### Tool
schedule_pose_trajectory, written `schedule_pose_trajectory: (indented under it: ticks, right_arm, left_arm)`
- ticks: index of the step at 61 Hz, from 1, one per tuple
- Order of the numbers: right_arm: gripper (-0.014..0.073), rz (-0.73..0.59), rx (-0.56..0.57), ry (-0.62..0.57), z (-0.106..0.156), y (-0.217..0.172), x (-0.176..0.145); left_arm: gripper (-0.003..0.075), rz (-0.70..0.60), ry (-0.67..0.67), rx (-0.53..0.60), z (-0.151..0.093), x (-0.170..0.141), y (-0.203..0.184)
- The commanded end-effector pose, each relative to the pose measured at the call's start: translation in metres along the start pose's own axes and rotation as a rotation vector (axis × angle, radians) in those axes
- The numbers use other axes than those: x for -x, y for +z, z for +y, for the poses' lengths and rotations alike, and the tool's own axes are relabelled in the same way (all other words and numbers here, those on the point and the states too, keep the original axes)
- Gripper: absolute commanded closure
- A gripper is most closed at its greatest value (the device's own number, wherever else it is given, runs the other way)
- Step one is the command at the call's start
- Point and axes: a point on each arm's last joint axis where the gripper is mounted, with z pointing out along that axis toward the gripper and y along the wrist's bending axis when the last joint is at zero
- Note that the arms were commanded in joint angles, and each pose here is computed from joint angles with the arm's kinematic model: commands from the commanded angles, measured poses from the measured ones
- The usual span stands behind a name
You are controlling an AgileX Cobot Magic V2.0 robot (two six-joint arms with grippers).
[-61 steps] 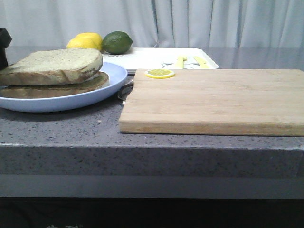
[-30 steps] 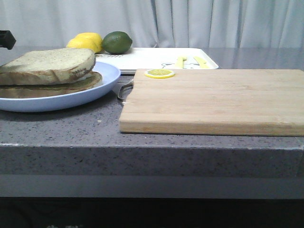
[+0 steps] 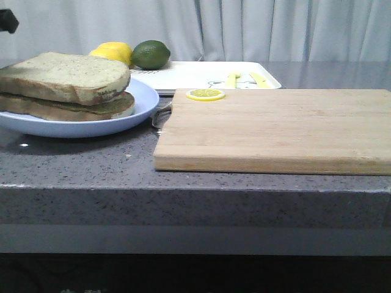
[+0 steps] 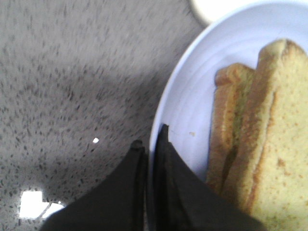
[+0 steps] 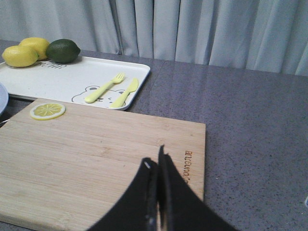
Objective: Place bread and move sandwich to tray
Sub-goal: 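Grasp the blue plate rim with the left gripper, then lift the plate with the left gripper and carry it onto the white tray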
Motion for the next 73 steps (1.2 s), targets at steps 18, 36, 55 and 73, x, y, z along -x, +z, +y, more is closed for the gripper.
schedule_pose_trajectory:
  ticks: [18, 36, 55, 73]
  right_arm:
    - [0.0673, -0.089, -0.026, -0.002, -0.002, -0.002, 0.014]
    - [0.0673, -0.089, -0.026, -0.002, -0.002, -0.002, 0.014]
    - [0.0673, -0.08, -0.023, -0.002, -0.002, -0.002, 0.013]
    - [0.0673, -0.076, -0.022, -0.002, -0.002, -0.002, 0.013]
  left_arm:
    - [0.0739, -0.216, -0.006, -0.098, -0.016, 0.044, -0.071]
    - [0.0739, -0.334, -0.009, -0.231, -0.031, 0.083, -0.073]
    - [0.0739, -0.296, -0.006, -0.326, -0.04, 0.153, -0.013]
    - [0.0739, -0.294, -0.033, -0.508, -0.056, 0.188, 0.046]
